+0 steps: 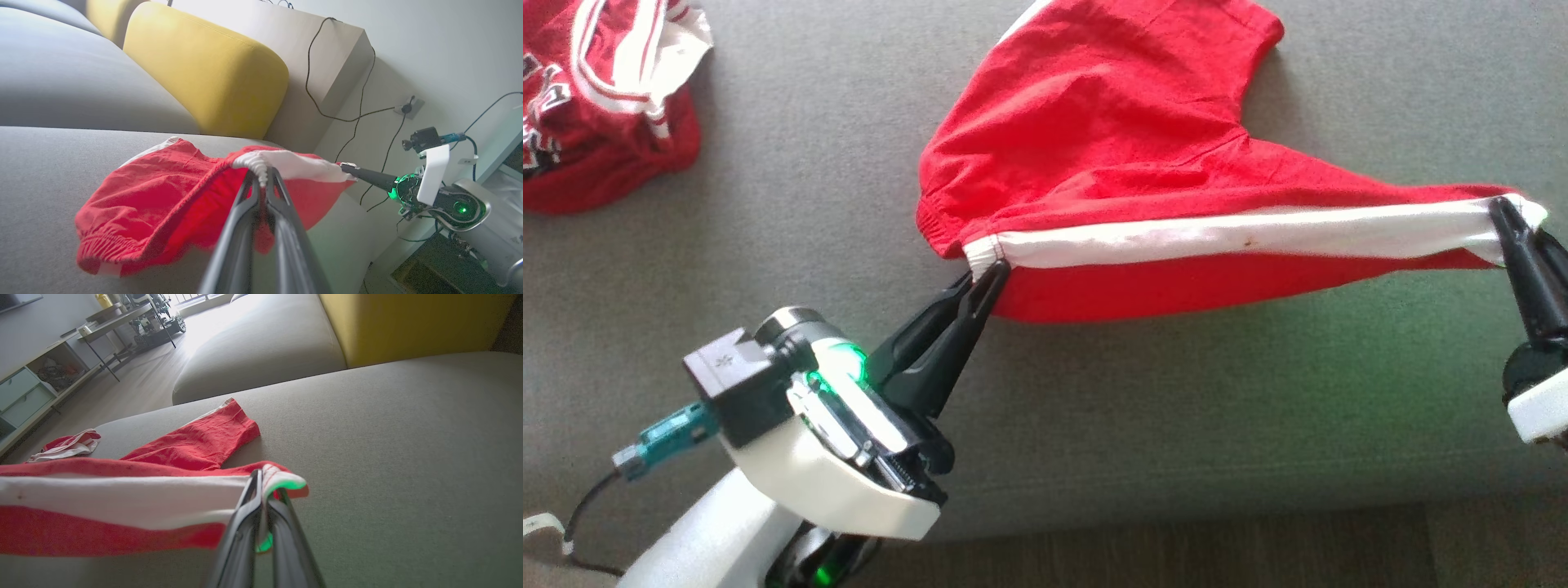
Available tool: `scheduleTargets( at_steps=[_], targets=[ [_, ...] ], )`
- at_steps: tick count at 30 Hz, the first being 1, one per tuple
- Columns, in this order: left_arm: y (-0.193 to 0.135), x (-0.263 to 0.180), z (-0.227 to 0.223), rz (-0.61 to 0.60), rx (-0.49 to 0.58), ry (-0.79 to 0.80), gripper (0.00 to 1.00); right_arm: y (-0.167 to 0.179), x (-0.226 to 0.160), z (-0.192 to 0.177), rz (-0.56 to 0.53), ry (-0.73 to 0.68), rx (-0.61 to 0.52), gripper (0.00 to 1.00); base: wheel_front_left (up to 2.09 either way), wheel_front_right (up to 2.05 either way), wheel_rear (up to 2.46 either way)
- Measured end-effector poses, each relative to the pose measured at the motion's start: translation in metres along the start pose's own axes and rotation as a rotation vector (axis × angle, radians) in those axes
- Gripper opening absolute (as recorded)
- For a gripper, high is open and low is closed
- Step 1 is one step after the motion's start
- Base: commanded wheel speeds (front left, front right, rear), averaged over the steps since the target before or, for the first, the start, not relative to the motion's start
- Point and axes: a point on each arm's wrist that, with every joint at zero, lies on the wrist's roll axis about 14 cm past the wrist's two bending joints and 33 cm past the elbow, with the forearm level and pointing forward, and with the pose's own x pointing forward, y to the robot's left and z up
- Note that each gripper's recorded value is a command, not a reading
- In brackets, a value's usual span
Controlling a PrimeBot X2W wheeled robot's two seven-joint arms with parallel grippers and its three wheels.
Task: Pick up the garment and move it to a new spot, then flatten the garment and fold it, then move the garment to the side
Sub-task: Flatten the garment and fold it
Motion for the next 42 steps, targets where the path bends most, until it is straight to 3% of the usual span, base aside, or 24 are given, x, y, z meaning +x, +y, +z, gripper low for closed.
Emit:
scheduleTargets(
  at_steps=[3,8,14,20,27,34,42],
  targets=[
    [0.002,-0.002,0.005,0.028,-0.038,-0.026,0.00,0.005,0.005,0.001,0.018,0.009,-0.011,0.00,0.00,0.00,0.00],
    [0.006,0.001,0.010,0.073,-0.140,-0.077,0.00,0.025,0.031,0.011,0.096,0.000,-0.215,0.00,0.00,0.00,0.00],
    [0.038,0.013,0.000,0.173,-0.258,-0.095,0.00,0.053,0.091,0.022,0.177,-0.023,-0.404,0.00,0.00,0.00,0.00],
    [0.069,0.015,-0.019,0.285,-0.360,-0.085,0.00,0.076,0.146,0.026,0.225,-0.021,-0.469,0.00,0.00,0.00,0.00],
    [0.099,0.019,-0.010,0.360,-0.352,-0.146,0.00,0.092,0.198,0.013,0.258,0.010,-0.506,0.00,0.00,0.00,0.00],
    [0.129,0.014,-0.018,0.441,-0.277,-0.143,0.00,0.104,0.240,-0.007,0.289,0.012,-0.522,0.00,0.00,0.00,0.00],
    [0.151,0.005,-0.032,0.525,-0.231,-0.108,0.00,0.122,0.256,-0.035,0.355,-0.005,-0.606,0.00,0.00,0.00,0.00]
  ],
)
